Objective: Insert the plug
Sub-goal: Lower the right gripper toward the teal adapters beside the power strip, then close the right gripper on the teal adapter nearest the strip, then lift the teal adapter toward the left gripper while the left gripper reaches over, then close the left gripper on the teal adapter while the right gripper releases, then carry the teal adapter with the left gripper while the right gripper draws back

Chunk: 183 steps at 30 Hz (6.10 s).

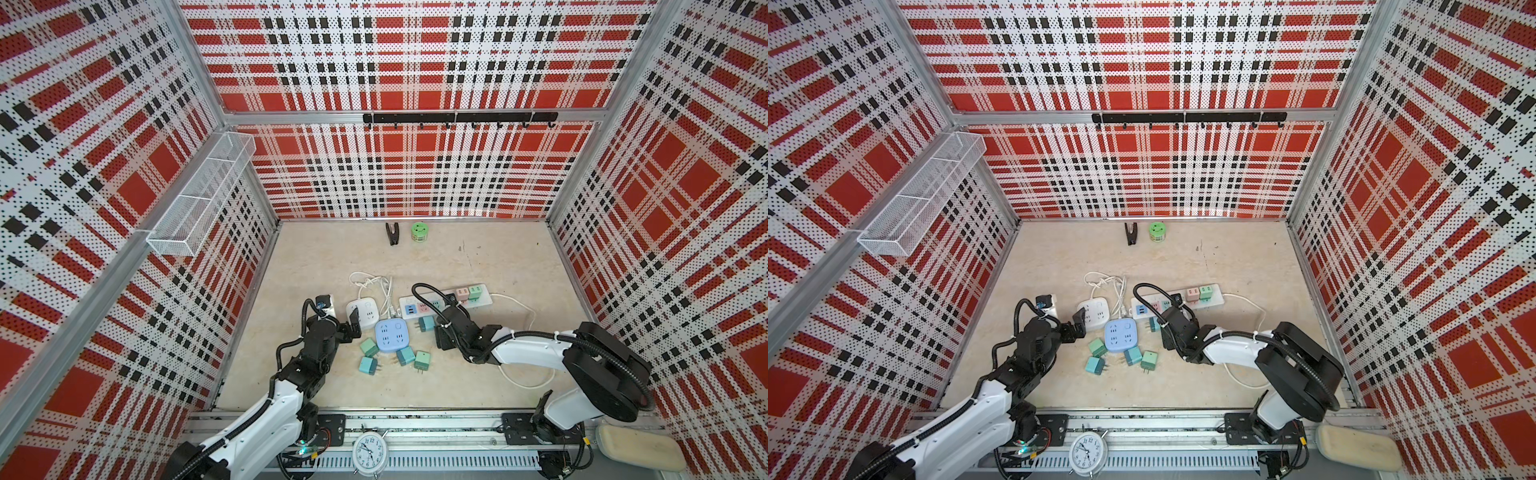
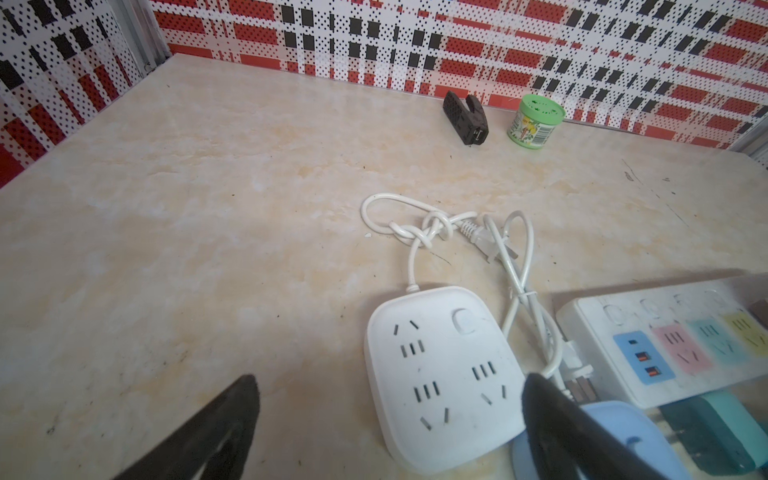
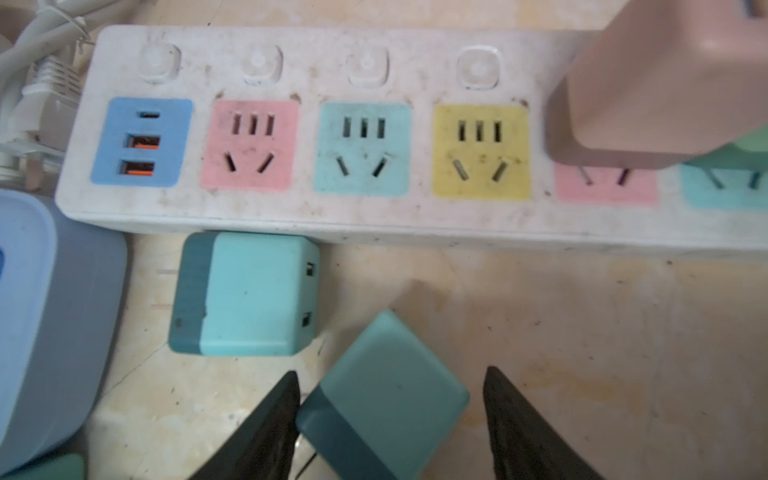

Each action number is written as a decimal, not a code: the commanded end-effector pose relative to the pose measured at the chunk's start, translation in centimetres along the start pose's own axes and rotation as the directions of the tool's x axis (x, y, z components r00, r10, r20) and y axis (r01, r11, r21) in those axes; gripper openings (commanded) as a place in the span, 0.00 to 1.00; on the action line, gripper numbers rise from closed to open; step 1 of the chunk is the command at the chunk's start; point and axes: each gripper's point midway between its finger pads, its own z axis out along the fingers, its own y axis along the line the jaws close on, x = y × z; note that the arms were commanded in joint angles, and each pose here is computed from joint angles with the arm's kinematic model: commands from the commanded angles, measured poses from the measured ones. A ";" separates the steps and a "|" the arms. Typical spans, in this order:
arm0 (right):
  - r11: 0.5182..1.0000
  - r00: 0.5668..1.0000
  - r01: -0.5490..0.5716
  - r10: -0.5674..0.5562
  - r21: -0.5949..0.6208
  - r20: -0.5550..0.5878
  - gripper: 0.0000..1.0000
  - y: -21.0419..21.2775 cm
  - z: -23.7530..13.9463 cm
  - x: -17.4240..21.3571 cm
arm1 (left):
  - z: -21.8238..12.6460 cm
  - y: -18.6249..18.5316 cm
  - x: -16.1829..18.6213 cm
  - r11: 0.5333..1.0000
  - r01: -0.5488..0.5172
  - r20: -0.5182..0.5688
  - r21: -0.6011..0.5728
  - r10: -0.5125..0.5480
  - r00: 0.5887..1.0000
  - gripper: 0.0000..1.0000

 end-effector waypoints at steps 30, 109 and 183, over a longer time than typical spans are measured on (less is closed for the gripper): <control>0.998 0.998 0.056 -0.056 0.004 0.042 0.65 -0.8 0.9 1.3 | 0.1 -0.9 -1.7 1.000 -0.006 0.042 -0.005 0.006 0.999 0.99; 0.722 0.265 0.687 -0.148 -0.079 0.953 0.03 6.2 -20.9 -7.0 | -10.7 -29.7 -4.5 0.489 -0.065 -0.091 0.870 0.288 0.953 0.81; 0.901 0.689 -0.431 0.300 0.040 0.660 1.00 -19.7 -10.2 -7.6 | 1.1 -27.6 0.2 0.327 -0.537 0.132 0.777 0.750 0.649 0.00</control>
